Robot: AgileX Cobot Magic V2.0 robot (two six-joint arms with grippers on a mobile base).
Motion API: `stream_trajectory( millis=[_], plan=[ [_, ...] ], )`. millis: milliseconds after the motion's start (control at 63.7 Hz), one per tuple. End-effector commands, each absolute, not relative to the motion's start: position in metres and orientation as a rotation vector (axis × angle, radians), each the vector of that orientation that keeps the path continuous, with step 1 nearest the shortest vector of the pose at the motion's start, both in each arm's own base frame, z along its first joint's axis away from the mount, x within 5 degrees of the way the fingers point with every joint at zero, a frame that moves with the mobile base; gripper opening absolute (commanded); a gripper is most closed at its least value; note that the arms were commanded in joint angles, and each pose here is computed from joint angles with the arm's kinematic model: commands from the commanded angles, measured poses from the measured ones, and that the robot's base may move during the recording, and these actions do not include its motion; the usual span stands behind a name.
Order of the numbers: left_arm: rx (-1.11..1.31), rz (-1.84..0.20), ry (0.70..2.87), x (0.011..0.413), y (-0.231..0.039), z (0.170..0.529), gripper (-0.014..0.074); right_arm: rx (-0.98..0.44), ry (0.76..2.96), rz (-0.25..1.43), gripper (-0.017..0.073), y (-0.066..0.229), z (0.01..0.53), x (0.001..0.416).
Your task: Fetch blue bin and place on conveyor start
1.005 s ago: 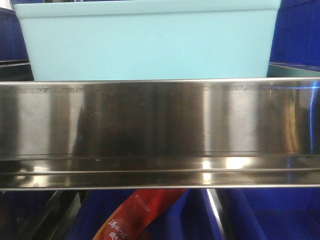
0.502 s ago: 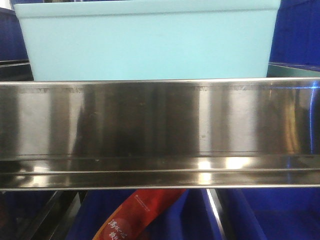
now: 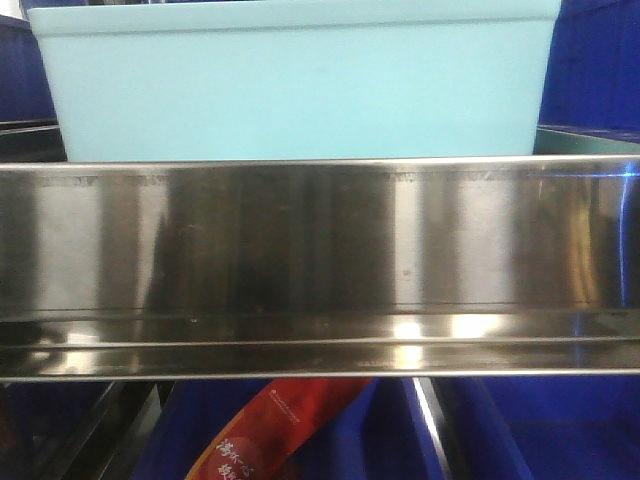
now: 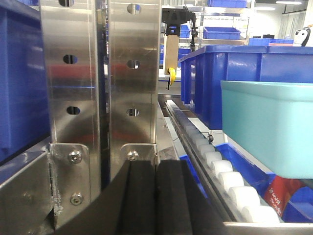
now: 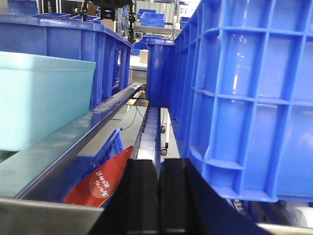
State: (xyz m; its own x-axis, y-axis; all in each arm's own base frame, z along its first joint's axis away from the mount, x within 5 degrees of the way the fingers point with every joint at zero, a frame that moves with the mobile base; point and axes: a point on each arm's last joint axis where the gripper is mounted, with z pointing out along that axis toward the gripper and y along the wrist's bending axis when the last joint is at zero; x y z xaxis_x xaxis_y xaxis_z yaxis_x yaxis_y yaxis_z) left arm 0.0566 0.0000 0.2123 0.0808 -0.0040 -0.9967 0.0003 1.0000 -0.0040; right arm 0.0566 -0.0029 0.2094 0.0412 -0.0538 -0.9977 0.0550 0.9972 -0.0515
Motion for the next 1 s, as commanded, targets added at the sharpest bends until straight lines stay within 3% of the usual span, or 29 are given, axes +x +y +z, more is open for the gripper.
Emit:
stream_trajectory(
  millis=[0,455,989],
  plan=[
    [-0.003,-0.007,1.465,0.056,0.0,0.215,-0.0111,0.002,1.497,-0.079,-0.0162,-0.003,0.212,0.056],
    [-0.002,-0.009,1.395,0.055,0.0,0.222,-0.0111,0.01,1.36,-0.081,-0.0162,-0.003,0.224,0.054],
    [-0.009,0.008,1.529,0.031,0.001,0.332,-0.0111,-0.002,1.399,-0.069,-0.0162,0.0,0.335,0.026]
  ],
)
